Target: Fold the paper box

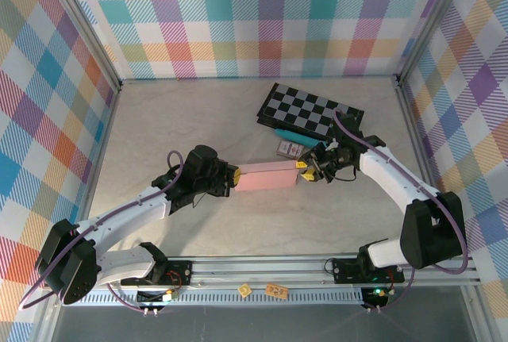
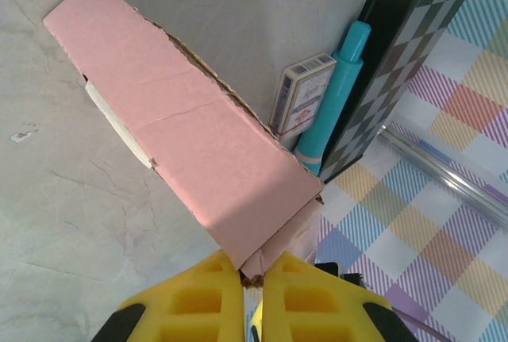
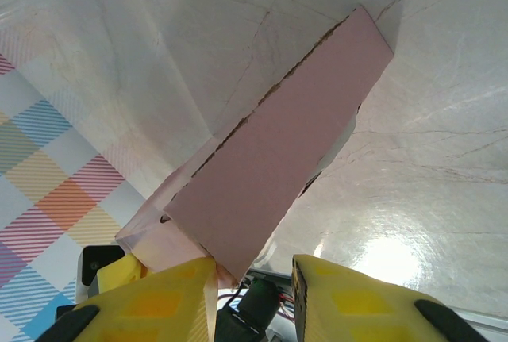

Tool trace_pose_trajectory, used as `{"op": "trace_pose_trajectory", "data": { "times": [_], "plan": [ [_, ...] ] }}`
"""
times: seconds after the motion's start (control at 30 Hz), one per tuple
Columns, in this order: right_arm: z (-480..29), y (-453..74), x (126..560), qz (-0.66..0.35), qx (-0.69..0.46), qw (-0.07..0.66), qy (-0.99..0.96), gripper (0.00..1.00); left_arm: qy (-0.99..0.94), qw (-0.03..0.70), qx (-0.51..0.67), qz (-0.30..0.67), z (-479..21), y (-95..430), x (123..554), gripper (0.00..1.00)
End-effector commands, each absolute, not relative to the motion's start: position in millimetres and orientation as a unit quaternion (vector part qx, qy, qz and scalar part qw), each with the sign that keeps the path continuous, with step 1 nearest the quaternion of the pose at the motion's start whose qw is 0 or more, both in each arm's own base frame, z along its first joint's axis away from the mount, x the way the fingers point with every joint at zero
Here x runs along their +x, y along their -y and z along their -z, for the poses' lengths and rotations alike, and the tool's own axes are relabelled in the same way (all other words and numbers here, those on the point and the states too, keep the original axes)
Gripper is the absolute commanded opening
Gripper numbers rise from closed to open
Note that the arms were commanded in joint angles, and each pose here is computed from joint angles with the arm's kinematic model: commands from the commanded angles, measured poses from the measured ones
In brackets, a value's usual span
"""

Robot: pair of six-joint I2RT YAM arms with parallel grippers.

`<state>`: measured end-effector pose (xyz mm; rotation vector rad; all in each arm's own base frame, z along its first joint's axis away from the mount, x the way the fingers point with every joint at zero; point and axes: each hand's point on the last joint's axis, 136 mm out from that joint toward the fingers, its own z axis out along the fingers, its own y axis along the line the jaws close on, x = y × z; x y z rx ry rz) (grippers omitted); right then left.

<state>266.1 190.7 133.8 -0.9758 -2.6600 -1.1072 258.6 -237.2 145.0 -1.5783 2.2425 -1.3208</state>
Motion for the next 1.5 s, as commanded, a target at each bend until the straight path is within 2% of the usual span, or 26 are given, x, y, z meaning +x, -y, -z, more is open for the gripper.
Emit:
{"op": "trace_pose_trajectory", "data": {
  "times": [0.0, 0.23, 0.43, 0.53, 0.8, 1.23, 1.43, 1.47],
  "plan": [
    [-89.3, -165.8, 243.2, 0.263, -0.365, 0.092, 0.888, 0.29, -0.759, 0.018, -0.542, 0.360, -97.2, 224.4, 234.6, 0.08],
    [-92.9, -167.9, 245.8, 0.265, -0.367, 0.093, 0.887, 0.24, -0.760, 0.020, -0.541, 0.360, -99.6, 224.9, 235.8, 0.05],
    [-107.9, -169.7, 253.2, 0.277, -0.368, 0.076, 0.885, 0.26, -0.762, 0.024, -0.536, 0.362, -105.6, 225.3, 237.6, 0.07],
    [-118.1, -171.6, 255.9, 0.279, -0.367, 0.069, 0.885, 0.30, -0.762, 0.029, -0.534, 0.364, -108.7, 225.6, 239.6, 0.09],
    [-156.7, -179.9, 261.5, 0.285, -0.382, 0.027, 0.879, 0.45, -0.768, 0.034, -0.518, 0.374, -116.7, 231.2, 244.5, 0.21],
    [-180.6, -220.9, 264.9, 0.311, -0.452, -0.006, 0.836, 0.69, -0.786, 0.064, -0.473, 0.394, -154.2, 234.3, 256.1, 0.53],
    [-171.1, -242.9, 258.8, 0.289, -0.508, 0.047, 0.810, 0.73, -0.787, 0.069, -0.462, 0.402, -167.2, 230.2, 259.6, 0.55],
    [-170.3, -246.4, 259.3, 0.286, -0.514, 0.048, 0.807, 0.77, -0.788, 0.073, -0.460, 0.402, -170.6, 226.9, 261.7, 0.55]
  ]
}}
